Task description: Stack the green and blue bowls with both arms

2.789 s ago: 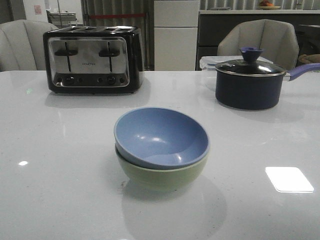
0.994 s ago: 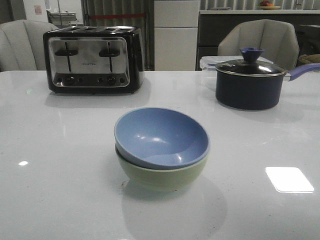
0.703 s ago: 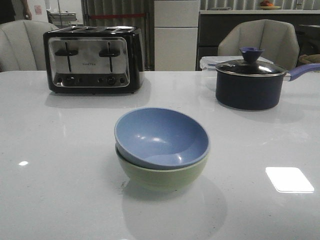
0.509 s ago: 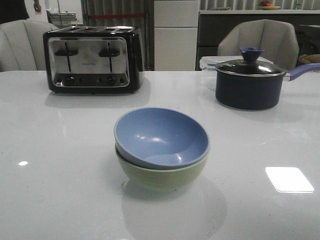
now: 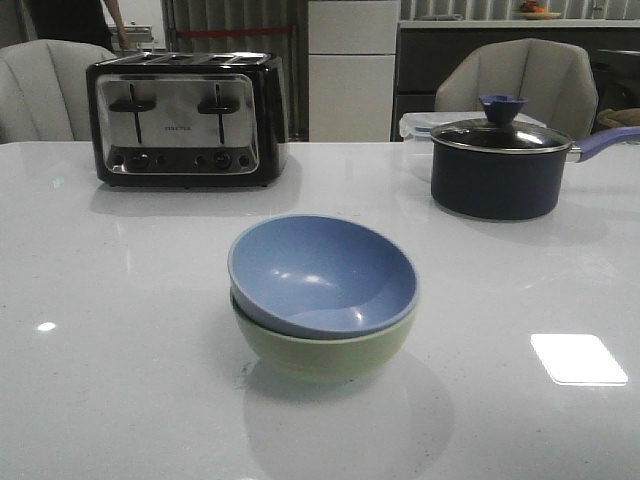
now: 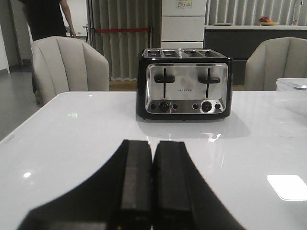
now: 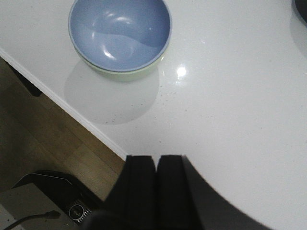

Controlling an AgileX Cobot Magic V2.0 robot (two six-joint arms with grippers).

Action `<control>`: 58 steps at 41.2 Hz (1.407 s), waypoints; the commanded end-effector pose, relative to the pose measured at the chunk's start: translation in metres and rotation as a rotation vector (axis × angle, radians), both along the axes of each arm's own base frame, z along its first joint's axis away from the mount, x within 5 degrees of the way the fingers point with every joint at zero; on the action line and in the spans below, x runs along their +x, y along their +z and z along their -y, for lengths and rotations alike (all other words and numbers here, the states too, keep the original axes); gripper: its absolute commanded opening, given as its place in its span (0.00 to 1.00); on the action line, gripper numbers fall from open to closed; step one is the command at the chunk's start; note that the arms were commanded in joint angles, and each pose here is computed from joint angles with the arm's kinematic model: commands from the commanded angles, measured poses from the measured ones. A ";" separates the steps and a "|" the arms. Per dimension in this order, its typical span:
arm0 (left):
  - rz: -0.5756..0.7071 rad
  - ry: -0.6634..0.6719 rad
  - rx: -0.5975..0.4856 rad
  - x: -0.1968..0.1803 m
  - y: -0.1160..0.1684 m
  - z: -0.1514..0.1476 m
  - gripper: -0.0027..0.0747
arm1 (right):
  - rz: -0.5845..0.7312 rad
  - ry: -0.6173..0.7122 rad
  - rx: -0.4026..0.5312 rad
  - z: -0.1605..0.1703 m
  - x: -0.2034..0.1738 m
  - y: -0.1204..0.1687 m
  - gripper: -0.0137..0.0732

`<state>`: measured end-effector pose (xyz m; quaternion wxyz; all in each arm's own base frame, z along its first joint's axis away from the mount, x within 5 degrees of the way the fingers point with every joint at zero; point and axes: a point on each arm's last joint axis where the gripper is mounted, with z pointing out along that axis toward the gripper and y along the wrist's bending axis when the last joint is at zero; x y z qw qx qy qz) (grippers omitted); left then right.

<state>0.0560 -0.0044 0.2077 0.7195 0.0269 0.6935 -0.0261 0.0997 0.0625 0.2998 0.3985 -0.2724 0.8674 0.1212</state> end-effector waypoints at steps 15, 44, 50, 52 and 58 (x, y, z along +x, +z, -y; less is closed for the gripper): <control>0.111 -0.012 -0.016 -0.003 0.008 0.000 0.15 | 0.082 -0.008 0.042 -0.001 0.004 0.013 0.19; 0.111 -0.023 -0.017 -0.003 0.008 0.001 0.15 | 0.082 -0.008 0.042 -0.001 0.004 0.013 0.19; 0.111 -0.023 -0.017 -0.003 0.008 0.001 0.15 | 0.082 -0.008 0.042 -0.001 0.004 0.013 0.19; 0.111 -0.023 -0.017 -0.003 0.008 0.001 0.15 | 0.084 -0.006 0.043 -0.001 0.003 0.014 0.19; 0.109 -0.023 -0.016 -0.002 0.008 0.001 0.15 | 0.124 -0.049 0.069 0.008 -0.004 0.015 0.19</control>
